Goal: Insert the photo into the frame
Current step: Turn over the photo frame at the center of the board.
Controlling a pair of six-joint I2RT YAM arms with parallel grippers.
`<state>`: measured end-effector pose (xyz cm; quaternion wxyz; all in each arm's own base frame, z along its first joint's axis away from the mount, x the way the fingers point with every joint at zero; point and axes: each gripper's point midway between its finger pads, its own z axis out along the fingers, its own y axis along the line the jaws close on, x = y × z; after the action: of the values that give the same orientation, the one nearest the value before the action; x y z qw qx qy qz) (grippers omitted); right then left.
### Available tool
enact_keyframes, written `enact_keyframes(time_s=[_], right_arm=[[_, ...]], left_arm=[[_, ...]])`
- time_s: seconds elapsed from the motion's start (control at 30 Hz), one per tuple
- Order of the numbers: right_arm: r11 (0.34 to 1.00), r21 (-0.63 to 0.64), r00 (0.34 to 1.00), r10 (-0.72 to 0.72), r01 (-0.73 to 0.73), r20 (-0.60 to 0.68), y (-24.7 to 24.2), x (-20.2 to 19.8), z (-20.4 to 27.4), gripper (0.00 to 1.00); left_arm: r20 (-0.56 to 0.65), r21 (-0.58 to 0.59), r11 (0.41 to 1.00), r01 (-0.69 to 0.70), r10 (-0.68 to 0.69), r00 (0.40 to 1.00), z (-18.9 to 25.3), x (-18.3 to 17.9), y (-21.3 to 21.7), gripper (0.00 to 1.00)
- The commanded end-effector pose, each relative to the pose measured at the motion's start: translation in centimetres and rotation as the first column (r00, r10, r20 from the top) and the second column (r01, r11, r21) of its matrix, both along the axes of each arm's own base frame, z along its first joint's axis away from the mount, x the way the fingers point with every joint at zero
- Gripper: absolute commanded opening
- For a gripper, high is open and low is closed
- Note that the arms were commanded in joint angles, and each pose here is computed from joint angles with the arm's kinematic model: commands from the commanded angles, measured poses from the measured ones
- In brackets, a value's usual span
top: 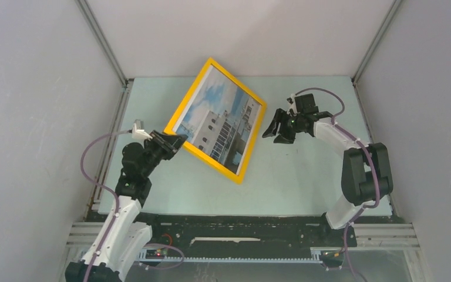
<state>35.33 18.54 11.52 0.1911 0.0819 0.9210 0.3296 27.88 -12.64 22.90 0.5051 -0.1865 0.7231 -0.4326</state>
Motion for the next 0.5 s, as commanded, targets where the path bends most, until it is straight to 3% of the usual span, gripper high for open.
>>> enact_keyframes(time_s=[0.0, 0.23, 0.47], right_arm=[[0.999, -0.008, 0.999, 0.035, -0.035, -0.006, 1.1, -0.1, -1.1, 0.66], [0.999, 0.011, 0.997, 0.041, -0.041, -0.064, 2.1, 0.1, -3.6, 0.67], [0.999, 0.029, 0.994, 0.034, -0.031, -0.106, 2.9, 0.6, -5.7, 0.66]], left_arm=[[-0.026, -0.119, 0.993, -0.016, 0.013, 1.000, 0.2, -0.1, 0.8, 0.00], [-0.155, -0.119, 0.972, -0.201, 0.182, 0.971, -5.8, 1.0, 3.6, 0.00], [-0.186, -0.116, 0.962, -0.247, 0.223, 0.957, -10.5, 1.4, 4.4, 0.00]])
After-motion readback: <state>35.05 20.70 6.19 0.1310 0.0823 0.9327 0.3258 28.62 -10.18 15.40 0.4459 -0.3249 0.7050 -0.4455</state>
